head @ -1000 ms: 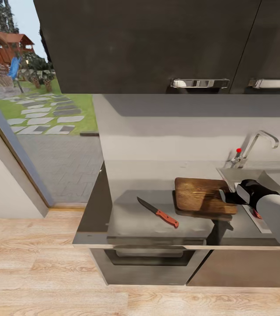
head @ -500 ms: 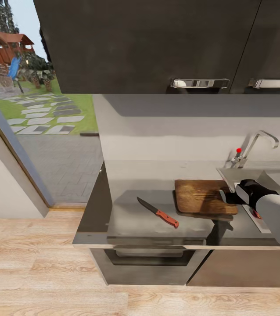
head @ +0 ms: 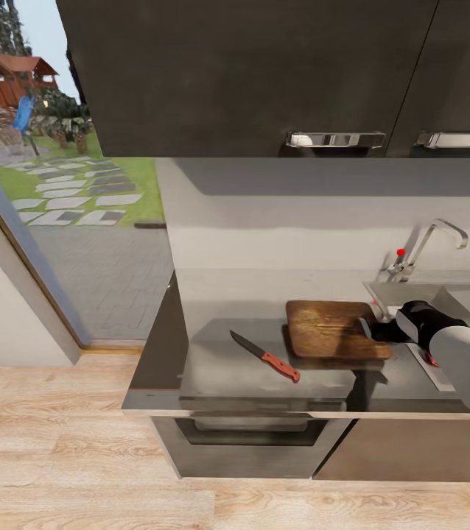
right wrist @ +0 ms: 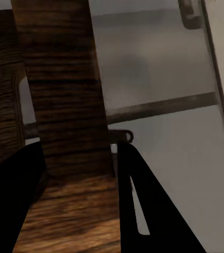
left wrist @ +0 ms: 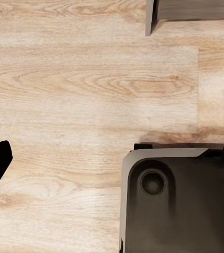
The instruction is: In the kitchen, take the Vidalia onion out of the sink, dice it on the chopping board with the paring knife, put the diced onion into the bowl on the countertop, then place both the paring knife and the chopping board into the sink.
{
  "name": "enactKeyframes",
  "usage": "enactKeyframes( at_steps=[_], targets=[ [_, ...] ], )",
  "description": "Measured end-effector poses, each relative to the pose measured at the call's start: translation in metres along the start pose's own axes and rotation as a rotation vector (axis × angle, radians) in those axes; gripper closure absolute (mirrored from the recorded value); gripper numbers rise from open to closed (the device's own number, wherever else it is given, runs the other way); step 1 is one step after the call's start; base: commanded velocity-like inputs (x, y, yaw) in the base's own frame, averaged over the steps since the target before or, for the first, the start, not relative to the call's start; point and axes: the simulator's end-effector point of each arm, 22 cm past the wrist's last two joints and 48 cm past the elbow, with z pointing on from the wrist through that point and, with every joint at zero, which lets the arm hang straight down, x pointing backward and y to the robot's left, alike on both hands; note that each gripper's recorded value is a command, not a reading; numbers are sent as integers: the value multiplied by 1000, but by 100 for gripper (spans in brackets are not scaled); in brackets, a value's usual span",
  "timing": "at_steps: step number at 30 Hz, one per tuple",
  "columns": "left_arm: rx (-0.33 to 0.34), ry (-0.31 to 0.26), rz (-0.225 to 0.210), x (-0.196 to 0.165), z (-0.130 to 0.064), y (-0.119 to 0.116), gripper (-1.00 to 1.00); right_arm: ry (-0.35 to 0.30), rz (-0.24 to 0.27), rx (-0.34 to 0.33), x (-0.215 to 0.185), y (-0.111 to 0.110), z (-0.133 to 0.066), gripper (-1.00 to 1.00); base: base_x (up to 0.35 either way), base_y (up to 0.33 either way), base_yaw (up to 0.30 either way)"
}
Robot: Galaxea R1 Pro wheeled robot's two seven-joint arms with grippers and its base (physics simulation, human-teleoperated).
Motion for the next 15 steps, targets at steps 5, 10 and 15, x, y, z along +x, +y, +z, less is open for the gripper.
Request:
enactKeyframes(
  at_steps=[5,10,15],
  targets=[
    [0,0,0,0,0,0,-100,4,-41,17,1,-4,0,100,0,0,0],
    [0,0,-1,0,0,0,-100,5,-60,29,1,-6,0,100,0,0,0],
    [-1,0,-1,0,0,0,-100,5,-60,35,1,-8,0,100,0,0,0]
  ],
)
